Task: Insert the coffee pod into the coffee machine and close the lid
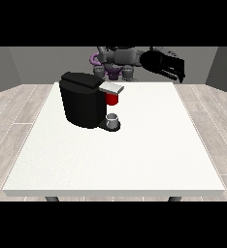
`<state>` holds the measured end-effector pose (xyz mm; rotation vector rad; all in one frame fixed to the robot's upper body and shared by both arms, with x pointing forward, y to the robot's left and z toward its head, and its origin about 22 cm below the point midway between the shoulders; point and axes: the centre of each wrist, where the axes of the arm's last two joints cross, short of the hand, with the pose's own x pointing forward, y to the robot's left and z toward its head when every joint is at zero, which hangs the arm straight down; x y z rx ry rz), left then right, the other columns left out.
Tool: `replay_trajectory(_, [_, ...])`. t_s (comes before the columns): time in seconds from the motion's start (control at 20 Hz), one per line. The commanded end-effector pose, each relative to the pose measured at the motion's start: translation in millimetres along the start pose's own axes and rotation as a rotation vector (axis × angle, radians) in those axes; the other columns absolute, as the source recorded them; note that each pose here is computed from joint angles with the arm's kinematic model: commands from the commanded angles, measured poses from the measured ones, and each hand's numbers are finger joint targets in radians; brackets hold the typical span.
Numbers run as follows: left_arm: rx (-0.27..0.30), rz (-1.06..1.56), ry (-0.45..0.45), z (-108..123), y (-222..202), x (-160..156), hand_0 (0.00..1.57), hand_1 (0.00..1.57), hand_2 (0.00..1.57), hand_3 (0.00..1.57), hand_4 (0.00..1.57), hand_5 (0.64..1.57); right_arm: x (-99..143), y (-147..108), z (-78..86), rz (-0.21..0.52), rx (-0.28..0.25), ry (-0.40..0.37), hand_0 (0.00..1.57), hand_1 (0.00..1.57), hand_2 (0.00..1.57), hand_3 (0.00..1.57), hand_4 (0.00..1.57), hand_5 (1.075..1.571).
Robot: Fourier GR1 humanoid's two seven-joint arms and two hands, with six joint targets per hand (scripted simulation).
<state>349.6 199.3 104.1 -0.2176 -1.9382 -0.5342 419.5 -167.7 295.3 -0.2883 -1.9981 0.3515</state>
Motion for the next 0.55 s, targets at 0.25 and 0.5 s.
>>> replay_trajectory(0.25, [0.087,0.043,0.083,35,24,-25,0.00,0.00,0.00,0.00,0.32,1.571,-26,78,28.0,-0.107,0.175,-0.131,0.00,0.00,0.00,0.00,0.17,1.571])
replay_trajectory(0.5, [0.102,0.065,0.172,65,-4,-55,0.00,0.00,0.00,0.00,0.27,1.571,-42,120,49.7,-0.188,0.239,-0.101,0.00,0.00,0.00,0.00,0.26,1.571])
